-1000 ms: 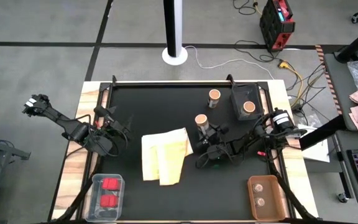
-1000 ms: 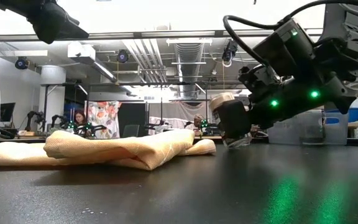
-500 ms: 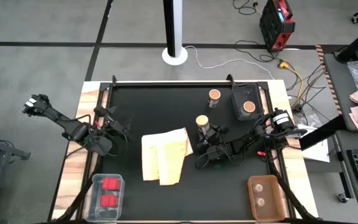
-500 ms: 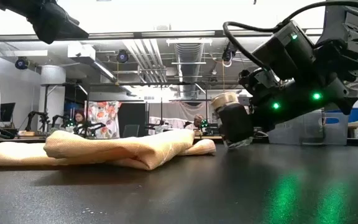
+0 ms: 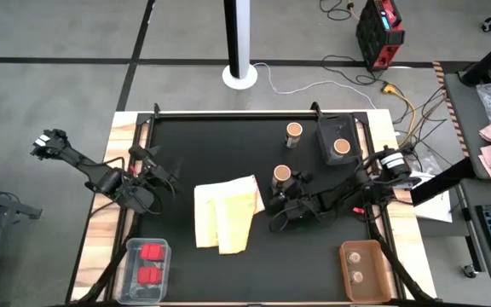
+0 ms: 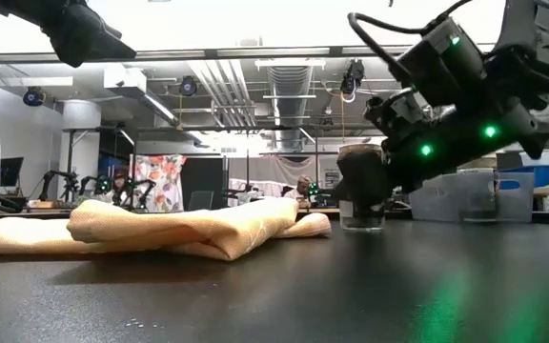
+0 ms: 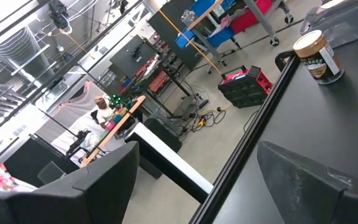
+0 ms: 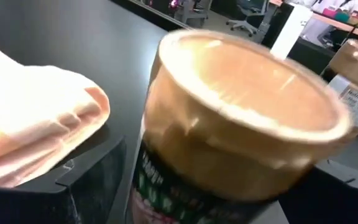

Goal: Sort spices by type
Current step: Remove the top golden spice bottle from the black bin, then put the bottom golden spice bottle into the black bin

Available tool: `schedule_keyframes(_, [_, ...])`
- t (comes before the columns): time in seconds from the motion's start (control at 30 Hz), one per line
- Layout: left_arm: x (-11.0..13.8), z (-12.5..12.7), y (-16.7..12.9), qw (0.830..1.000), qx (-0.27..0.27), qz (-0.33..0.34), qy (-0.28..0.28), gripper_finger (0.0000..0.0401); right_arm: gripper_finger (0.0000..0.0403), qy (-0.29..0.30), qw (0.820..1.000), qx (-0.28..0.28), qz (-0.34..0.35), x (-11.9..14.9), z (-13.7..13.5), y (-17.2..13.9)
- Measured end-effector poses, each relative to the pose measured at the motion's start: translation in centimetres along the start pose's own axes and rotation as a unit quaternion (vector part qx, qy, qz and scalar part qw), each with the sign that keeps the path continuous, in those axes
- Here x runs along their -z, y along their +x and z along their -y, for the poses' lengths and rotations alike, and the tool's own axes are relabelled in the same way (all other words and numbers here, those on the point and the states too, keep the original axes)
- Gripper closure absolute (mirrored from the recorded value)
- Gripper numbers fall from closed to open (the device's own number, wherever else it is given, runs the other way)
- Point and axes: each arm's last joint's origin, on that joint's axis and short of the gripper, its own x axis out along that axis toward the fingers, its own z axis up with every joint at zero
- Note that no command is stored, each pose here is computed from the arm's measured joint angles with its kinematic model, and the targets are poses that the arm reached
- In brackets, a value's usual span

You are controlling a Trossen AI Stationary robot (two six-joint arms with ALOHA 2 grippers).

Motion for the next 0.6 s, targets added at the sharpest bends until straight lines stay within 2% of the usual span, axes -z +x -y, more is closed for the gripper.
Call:
schedule_keyframes(0.37, [0.0, 0.0, 0.0, 1.000, 0.003, 0.000, 0.000, 0.0090, 0.0049, 0.020, 1.000, -0.012, -0.010, -4.0, 2.3, -1.9])
schedule_keyframes(0.6, [0.0, 0.1, 0.0, 1.000, 0.015, 0.002, 0.001, 0.0090, 0.0049, 0.095, 0.991, -0.088, -0.028, -7.2, 4.3, -3.9])
